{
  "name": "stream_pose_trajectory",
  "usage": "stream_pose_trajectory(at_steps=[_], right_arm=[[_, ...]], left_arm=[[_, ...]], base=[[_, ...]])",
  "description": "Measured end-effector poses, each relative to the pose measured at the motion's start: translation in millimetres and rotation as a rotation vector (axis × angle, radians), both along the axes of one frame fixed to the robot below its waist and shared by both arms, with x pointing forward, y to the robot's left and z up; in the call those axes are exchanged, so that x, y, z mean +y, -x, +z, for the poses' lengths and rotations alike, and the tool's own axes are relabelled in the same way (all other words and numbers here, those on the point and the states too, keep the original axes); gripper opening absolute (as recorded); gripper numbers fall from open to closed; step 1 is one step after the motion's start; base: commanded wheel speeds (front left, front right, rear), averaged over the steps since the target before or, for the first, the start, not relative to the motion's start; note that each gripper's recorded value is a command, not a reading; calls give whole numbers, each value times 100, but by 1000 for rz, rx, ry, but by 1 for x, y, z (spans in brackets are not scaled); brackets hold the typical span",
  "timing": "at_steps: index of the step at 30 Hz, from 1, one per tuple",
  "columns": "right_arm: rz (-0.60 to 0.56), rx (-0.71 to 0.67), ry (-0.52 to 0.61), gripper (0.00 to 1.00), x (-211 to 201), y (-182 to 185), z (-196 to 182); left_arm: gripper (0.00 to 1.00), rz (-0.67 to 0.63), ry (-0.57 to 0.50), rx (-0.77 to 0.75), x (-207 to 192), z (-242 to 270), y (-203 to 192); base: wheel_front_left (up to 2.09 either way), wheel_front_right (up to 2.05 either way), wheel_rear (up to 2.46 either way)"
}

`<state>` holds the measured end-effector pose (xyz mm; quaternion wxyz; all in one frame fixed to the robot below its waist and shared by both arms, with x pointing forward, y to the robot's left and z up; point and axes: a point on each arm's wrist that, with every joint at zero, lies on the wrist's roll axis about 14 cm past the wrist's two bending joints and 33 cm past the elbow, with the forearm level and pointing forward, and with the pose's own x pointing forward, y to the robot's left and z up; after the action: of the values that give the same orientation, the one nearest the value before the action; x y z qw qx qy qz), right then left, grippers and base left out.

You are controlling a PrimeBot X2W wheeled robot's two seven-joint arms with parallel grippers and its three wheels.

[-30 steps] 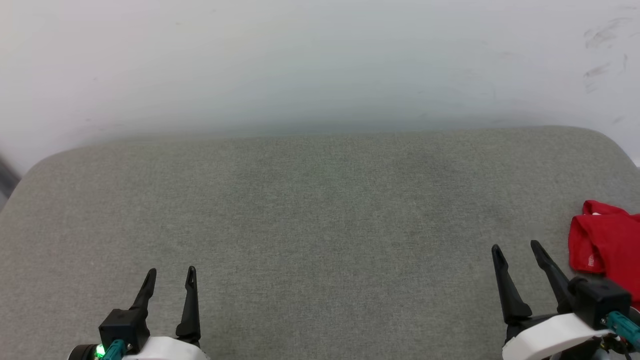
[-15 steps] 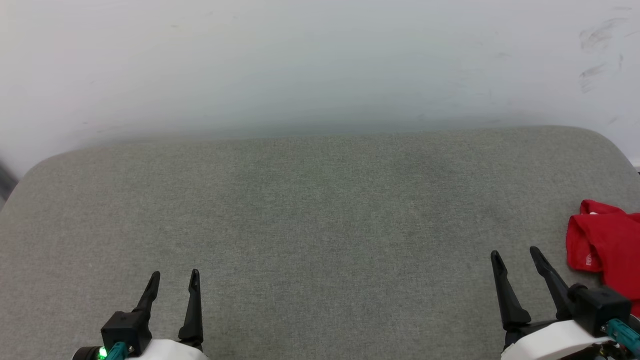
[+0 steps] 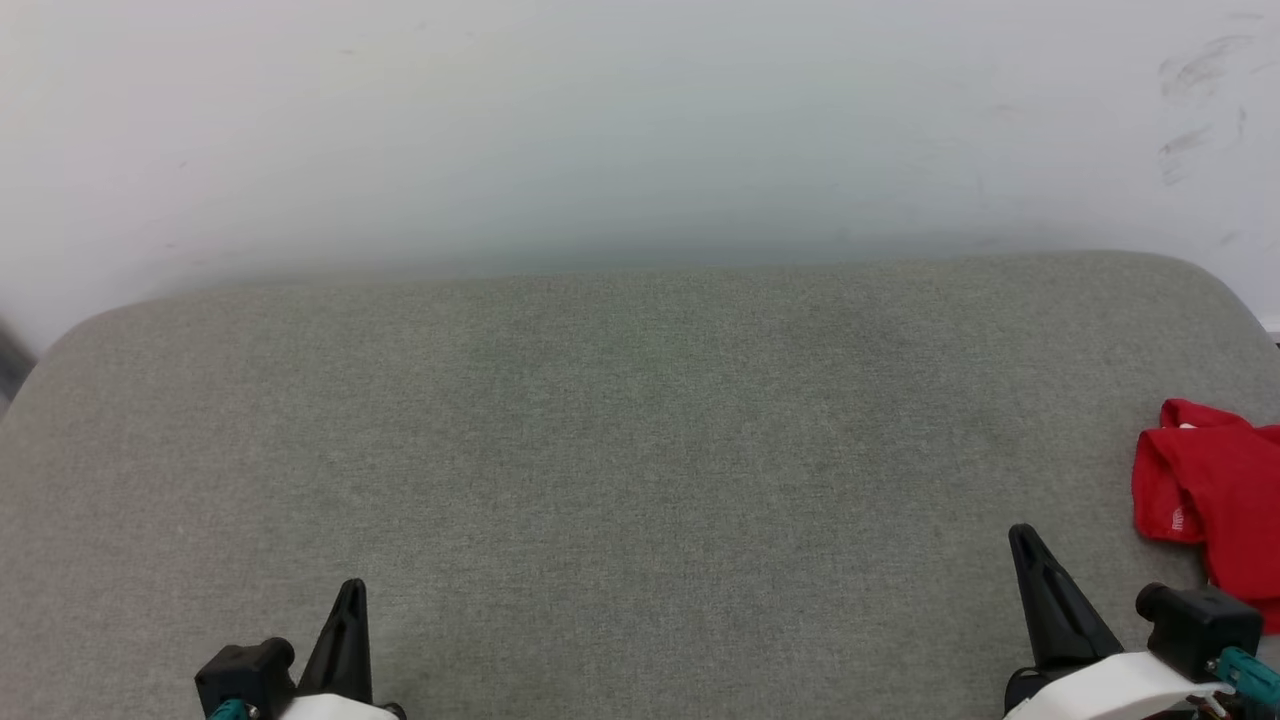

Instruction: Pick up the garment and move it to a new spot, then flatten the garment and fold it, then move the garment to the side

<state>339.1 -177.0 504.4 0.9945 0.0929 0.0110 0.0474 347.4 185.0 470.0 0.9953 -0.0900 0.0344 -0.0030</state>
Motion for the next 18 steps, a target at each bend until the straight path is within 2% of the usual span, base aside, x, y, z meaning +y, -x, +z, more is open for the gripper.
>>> stream_pose_trajectory(at_steps=[18], right_arm=[[-45,41,-319,0,-9,-8,-5]], left_arm=[[0,70,321,46,8,-1,-9]], base=[[0,0,0]])
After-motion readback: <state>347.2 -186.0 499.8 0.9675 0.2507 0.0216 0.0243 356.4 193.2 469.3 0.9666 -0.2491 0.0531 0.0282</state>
